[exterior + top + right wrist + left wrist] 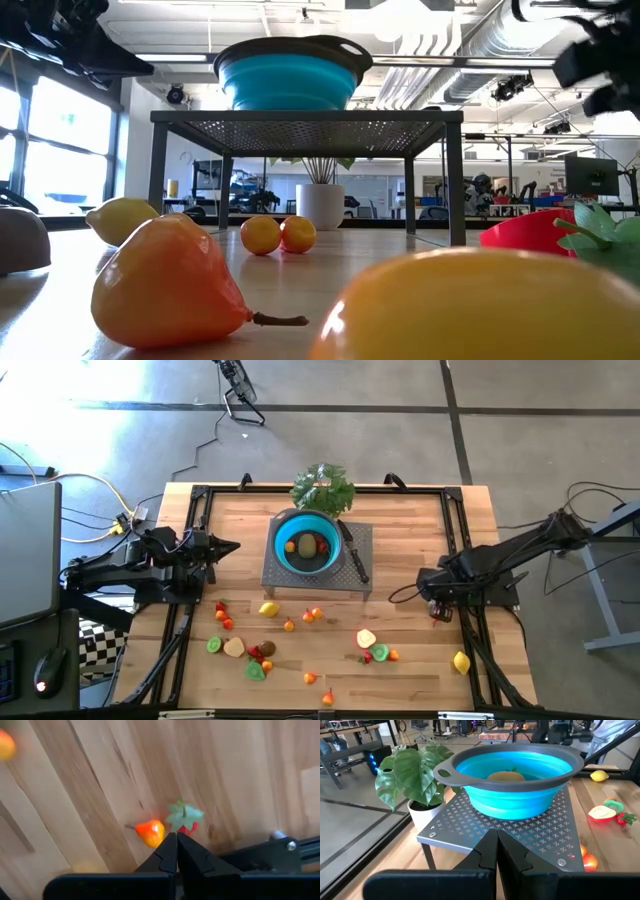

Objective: Pick & Place Fruit
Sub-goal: Put the strawberry into the blue strainer bowl on the shelf

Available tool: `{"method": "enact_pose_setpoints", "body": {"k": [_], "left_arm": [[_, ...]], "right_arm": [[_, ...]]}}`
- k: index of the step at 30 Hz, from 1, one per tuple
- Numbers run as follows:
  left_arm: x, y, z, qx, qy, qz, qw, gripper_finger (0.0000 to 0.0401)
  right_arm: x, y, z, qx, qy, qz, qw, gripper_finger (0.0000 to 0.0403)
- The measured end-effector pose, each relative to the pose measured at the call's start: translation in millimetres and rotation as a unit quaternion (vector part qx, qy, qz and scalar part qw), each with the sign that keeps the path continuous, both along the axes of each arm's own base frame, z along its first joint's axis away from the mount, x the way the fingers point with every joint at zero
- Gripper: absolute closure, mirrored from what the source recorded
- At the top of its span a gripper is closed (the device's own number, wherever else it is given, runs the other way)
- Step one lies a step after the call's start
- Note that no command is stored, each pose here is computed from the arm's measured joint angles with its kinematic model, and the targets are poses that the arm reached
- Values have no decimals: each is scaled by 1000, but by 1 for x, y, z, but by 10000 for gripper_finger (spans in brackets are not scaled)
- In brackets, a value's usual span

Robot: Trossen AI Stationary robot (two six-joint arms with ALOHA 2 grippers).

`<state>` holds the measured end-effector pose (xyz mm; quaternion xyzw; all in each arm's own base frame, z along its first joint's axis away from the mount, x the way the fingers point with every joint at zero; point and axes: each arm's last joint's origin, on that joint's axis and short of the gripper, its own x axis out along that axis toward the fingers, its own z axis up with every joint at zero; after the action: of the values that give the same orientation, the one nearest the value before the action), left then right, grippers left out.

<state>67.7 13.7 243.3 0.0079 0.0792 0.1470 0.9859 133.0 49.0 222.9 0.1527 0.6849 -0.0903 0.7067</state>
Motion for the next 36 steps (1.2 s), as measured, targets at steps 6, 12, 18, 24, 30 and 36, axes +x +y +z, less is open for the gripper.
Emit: {"method": "enact_pose_setpoints", "body": {"k": [6, 12, 18, 24, 30, 36], "left_arm": [[0, 0, 0, -9, -3, 1, 1000, 401], [0, 0, 0, -9, -3, 1, 1000, 401], [0, 0, 0, -9, -2, 1, 1000, 401], [0, 0, 0, -10, -1, 2, 1000, 401], [0, 0, 0, -11, -1, 2, 1000, 401], [0, 0, 0, -11, -1, 2, 1000, 401]], "right_arm": [[-1, 0, -7, -5, 14, -10, 1000, 400], [1, -3, -7, -51, -9, 2, 999, 398], [3, -3, -7, -63, -27, 0, 998, 347], [6, -1, -8, -64, -35, 32, 997, 255], [8, 5, -11, -66, -30, 95, 993, 220], [13, 9, -19, -57, 2, 102, 993, 225]]}}
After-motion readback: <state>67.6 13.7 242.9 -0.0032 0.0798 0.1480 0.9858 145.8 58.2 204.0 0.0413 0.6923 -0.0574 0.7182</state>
